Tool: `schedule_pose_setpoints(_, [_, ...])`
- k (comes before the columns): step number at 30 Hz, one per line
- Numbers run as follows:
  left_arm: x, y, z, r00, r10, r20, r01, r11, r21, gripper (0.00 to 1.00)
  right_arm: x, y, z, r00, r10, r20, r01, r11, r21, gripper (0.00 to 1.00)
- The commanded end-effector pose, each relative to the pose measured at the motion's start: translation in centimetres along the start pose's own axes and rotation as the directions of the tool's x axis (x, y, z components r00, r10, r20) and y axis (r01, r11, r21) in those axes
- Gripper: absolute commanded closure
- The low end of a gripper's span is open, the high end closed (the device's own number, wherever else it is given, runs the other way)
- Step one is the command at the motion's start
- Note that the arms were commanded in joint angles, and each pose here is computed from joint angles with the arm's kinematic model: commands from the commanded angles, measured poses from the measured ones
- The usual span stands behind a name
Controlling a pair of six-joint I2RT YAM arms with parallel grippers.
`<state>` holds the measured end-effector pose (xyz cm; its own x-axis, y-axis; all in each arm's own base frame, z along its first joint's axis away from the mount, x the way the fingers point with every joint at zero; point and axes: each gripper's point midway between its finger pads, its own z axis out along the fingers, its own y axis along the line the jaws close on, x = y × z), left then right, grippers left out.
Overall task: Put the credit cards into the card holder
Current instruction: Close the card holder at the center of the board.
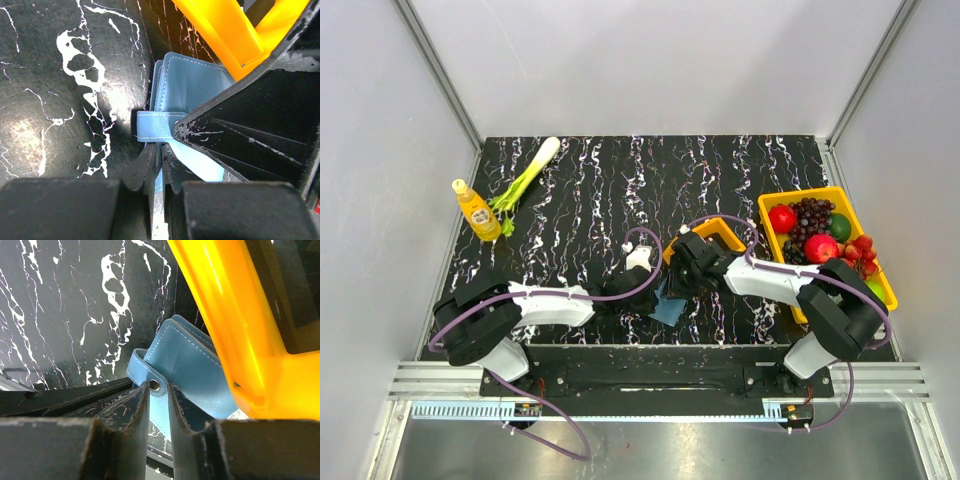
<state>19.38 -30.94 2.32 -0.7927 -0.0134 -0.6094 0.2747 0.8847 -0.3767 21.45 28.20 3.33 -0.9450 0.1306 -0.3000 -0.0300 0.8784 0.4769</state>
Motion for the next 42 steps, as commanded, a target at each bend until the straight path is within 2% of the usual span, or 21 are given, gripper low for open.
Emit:
schedule_pose_setpoints(1, [3.4,4.1,0.4,0.992,0.061,-0.111,-0.076,0.987,-0.142,1.0,-0.8,0.5,-0.1,1.0,0.01,0.028,-0.01,1.0,-0.03,0.77])
schedule_pose_setpoints(4, [3.5,4.1,0.4,0.992,0.06,-0.115,-0.076,0.987,-0.14,1.0,-0.7,0.4,0.0,1.0,0.011,0.029,-0.01,1.0,-0.025,0.87])
schedule_pose_setpoints(9, [3.5,4.1,0.4,0.992,0.062,-0.114,-0.078,0.987,-0.141,1.0,-0.7,-0.2,-0.5,0.999,0.01,0.038,-0.01,1.0,-0.003,0.88])
schedule_pose_setpoints(12, [3.5,4.1,0.5,0.992,0.062,-0.114,-0.077,0.987,-0.139,1.0,-0.6,-0.3,-0.7,0.999,0.01,0.043,-0.01,1.0,-0.004,0.95])
schedule_pose_setpoints(13, [3.6,4.1,0.5,0.991,0.062,-0.117,-0.078,0.987,-0.14,1.0,-0.6,-0.4,-0.7,0.999,0.009,0.042,-0.009,1.0,0.0,1.0])
schedule_pose_setpoints(25, [3.6,4.2,0.5,0.991,0.062,-0.12,-0.079,0.986,-0.145,1.0,-0.8,-2.0,-0.7,0.998,-0.019,0.058,0.015,0.997,0.079,1.0])
schedule_pose_setpoints(42, [3.6,4.2,0.6,0.99,0.064,-0.125,-0.083,0.985,-0.151,1.0,0.6,-2.9,-1.0,0.999,-0.025,-0.019,0.027,0.992,0.126,1.0])
